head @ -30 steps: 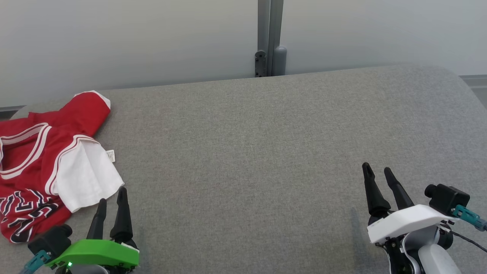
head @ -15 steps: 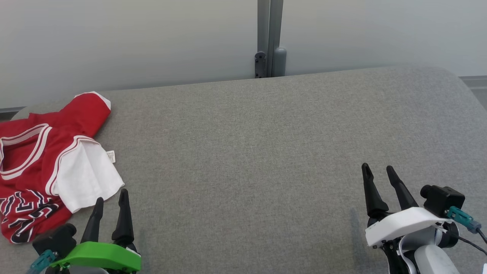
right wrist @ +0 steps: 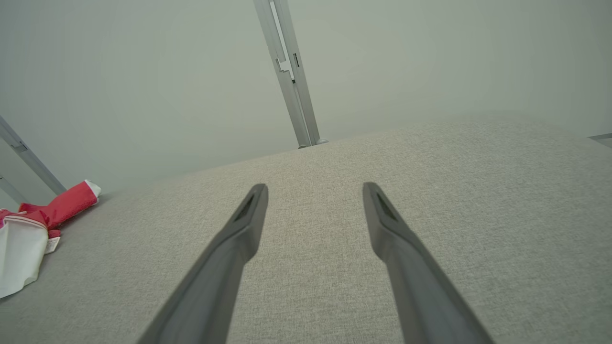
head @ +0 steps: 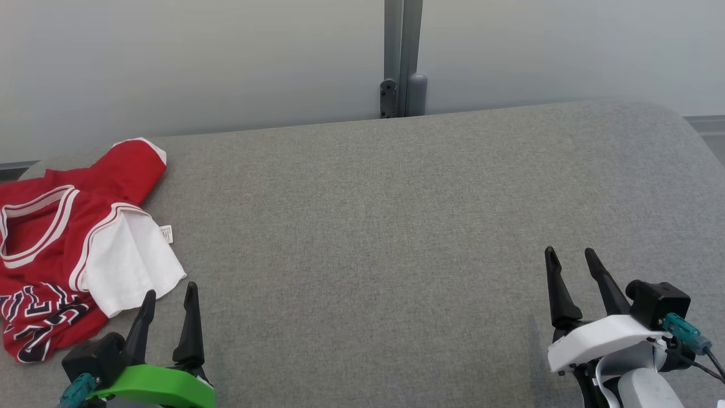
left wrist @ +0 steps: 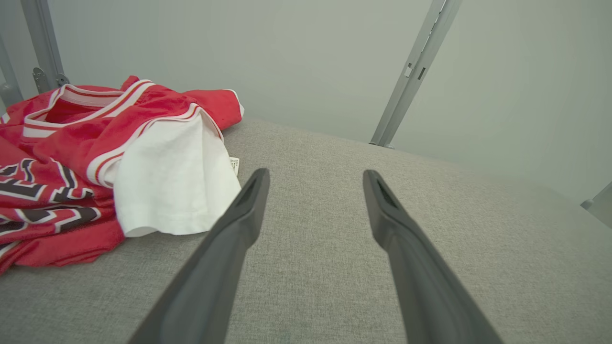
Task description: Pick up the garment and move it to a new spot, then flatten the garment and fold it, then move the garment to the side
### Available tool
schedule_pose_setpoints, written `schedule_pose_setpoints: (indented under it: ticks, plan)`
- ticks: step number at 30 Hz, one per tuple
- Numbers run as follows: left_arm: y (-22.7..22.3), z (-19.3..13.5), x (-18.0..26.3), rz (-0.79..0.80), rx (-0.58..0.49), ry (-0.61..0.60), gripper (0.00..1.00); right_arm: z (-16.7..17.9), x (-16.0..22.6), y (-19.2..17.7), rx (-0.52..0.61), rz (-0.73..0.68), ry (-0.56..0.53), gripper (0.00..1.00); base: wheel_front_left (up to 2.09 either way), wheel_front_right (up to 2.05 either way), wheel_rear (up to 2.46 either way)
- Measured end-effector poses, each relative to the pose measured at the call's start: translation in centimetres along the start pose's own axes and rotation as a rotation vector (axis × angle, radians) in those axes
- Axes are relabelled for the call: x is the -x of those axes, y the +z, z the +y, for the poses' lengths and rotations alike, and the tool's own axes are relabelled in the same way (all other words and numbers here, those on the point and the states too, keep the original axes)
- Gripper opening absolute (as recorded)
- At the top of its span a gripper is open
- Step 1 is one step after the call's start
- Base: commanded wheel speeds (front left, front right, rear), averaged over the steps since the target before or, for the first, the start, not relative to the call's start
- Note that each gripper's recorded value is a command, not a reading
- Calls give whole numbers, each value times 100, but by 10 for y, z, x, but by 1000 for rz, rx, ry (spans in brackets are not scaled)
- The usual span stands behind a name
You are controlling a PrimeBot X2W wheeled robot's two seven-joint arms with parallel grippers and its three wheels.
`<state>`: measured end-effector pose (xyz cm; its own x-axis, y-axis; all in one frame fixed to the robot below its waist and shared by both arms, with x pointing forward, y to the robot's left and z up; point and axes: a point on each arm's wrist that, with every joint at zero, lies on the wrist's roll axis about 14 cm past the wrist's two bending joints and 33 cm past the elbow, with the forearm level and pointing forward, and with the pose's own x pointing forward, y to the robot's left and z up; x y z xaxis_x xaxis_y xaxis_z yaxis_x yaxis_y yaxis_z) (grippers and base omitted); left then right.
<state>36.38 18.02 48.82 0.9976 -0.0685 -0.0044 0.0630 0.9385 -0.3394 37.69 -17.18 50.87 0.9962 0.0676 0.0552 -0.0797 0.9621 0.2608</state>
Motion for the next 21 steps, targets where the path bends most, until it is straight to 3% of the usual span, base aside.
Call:
schedule_pose_setpoints:
  ticks: [21]
  plan:
    - [-5,1,3,8,-171,-30,100,-6,3,1,139,-15,-7,100,0,0,0]
